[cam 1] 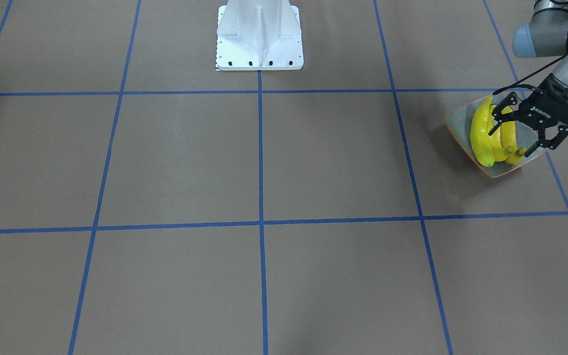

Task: Transfer all bananas from basket to plate

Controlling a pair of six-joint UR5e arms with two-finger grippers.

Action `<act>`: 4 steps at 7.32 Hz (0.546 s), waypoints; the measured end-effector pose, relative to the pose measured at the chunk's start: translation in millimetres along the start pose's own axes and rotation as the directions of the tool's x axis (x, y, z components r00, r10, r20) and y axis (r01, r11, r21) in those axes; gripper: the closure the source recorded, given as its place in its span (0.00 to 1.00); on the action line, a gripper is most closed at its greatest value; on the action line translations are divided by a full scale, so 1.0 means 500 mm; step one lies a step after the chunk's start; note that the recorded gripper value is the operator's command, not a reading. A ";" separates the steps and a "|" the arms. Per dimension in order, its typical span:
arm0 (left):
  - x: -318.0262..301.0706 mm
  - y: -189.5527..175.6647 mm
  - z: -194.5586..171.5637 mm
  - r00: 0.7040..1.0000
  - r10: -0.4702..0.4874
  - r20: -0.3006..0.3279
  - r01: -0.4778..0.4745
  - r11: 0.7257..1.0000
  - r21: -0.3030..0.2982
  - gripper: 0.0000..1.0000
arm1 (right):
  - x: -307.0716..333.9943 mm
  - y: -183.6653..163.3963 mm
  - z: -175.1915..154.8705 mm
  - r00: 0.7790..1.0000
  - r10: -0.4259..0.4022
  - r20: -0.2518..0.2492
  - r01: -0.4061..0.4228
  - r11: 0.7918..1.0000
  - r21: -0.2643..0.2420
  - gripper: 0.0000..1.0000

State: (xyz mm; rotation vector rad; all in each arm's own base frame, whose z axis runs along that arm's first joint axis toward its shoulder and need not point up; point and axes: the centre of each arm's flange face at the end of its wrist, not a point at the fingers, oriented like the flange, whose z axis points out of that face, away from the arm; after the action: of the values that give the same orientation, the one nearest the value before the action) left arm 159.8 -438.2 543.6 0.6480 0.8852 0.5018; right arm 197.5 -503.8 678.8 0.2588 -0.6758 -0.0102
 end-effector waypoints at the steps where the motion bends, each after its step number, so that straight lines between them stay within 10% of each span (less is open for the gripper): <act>1: 0.010 -0.038 0.003 0.999 -0.041 -0.010 0.042 0.999 0.025 0.00 | -0.054 -0.036 -0.015 0.998 0.046 0.033 -0.047 0.999 0.020 1.00; 4: 0.052 -0.156 0.003 0.987 -0.151 -0.062 0.157 0.983 0.100 0.00 | -0.294 -0.117 -0.027 0.970 0.129 0.206 -0.133 0.991 0.009 1.00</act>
State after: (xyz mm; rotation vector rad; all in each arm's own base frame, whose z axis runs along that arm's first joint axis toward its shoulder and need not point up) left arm 185.9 -476.8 475.9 0.6579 1.0092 0.3365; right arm 95.3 -543.6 564.1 0.2368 -0.8975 0.0987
